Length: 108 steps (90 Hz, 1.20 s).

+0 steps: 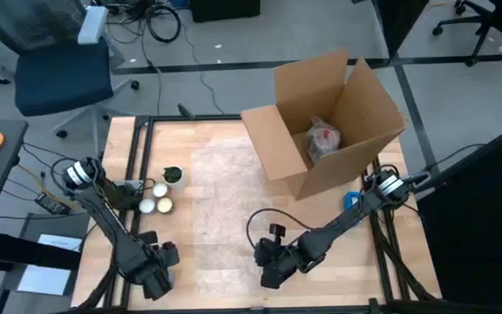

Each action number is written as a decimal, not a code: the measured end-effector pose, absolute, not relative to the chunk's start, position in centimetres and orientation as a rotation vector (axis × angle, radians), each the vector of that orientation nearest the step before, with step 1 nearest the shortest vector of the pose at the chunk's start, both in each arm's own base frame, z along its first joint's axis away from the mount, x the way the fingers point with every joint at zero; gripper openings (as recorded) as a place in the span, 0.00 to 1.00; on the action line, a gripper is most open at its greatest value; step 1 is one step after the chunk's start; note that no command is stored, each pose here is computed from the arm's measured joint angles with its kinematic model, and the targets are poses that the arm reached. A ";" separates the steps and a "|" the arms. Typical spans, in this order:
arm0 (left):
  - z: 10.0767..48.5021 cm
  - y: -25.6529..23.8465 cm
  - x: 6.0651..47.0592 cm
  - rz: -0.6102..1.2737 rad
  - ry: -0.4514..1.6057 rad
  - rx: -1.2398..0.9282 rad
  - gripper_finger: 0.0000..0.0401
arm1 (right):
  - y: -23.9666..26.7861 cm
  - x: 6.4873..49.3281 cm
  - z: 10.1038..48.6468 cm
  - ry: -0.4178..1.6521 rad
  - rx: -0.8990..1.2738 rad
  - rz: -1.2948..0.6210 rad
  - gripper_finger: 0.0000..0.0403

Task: Wrap mug
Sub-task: Wrap the blue mug with bubble wrap

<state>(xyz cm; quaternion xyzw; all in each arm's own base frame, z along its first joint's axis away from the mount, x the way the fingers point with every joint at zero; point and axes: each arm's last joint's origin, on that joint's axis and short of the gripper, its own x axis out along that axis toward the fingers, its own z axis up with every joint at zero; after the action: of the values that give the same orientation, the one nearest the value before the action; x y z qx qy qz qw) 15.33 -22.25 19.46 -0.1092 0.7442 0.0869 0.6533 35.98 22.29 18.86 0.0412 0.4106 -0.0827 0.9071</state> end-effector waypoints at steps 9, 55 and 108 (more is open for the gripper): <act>18.7 -21.9 15.4 0.186 1.706 -0.252 0.39 | 22.3 36.0 18.9 0.844 0.087 -0.170 0.00; 18.1 -20.0 17.9 0.137 1.717 -0.311 0.02 | 22.2 36.1 18.9 0.842 0.090 -0.171 0.00; 24.2 -15.2 25.4 0.168 1.363 -0.092 0.00 | 22.0 36.3 19.0 0.832 0.103 -0.171 0.00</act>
<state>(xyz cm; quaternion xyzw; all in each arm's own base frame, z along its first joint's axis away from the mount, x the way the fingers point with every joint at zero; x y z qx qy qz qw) 25.45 -15.20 24.19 -0.0424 0.6289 0.0774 0.7725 36.35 22.04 18.98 0.0501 0.4034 -0.0830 0.9099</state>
